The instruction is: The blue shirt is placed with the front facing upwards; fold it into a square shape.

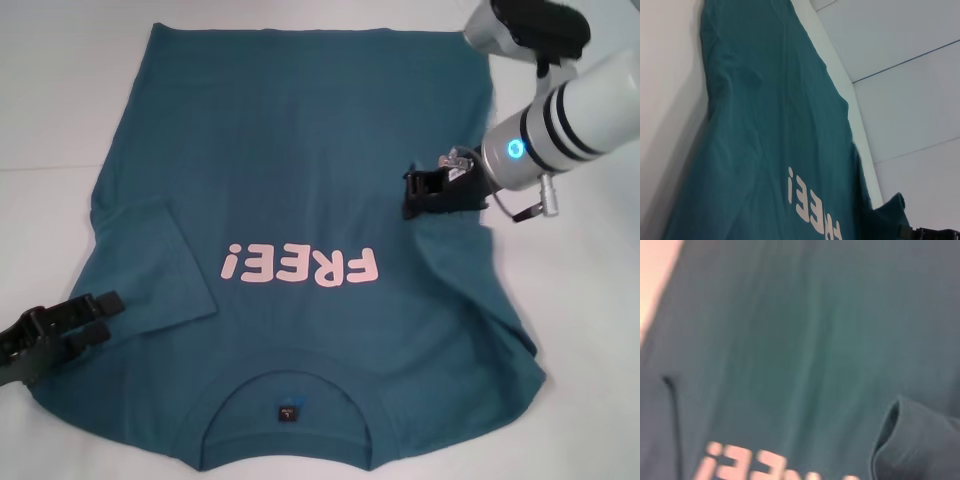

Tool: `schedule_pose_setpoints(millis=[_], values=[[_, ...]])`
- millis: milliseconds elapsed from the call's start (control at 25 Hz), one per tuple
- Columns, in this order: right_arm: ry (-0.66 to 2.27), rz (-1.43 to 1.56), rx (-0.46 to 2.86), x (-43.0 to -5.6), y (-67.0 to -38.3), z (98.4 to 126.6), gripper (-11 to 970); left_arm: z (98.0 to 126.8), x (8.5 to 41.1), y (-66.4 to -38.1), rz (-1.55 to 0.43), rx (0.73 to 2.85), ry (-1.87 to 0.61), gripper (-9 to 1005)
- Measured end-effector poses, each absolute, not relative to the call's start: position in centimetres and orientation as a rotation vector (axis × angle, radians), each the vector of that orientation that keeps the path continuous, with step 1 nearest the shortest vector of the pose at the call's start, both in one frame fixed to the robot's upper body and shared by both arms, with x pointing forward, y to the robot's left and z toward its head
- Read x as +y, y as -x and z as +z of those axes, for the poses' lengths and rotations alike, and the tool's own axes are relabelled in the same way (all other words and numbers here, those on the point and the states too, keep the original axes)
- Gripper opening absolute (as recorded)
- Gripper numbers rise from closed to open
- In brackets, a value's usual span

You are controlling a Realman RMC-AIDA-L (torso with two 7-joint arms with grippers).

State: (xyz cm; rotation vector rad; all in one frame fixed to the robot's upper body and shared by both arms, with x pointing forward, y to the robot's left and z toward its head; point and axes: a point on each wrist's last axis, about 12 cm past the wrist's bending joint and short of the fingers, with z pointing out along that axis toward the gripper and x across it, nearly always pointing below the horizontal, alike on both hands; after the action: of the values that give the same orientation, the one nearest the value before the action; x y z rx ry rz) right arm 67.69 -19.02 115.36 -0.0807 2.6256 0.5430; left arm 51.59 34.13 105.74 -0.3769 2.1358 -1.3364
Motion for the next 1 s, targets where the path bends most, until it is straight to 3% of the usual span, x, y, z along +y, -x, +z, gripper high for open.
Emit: schedule_pose_setpoints(millis=[360,1000], values=[[-0.049,0.642,2.616,-20.2,-66.9,113.2,86,105.7,34.2,-51.6,-1.332,2.137,0.381,629],[-0.087,0.545,2.650,-23.4,-67.0,114.0,100,105.6,34.3,-51.4,-1.331,2.138,0.390,630]])
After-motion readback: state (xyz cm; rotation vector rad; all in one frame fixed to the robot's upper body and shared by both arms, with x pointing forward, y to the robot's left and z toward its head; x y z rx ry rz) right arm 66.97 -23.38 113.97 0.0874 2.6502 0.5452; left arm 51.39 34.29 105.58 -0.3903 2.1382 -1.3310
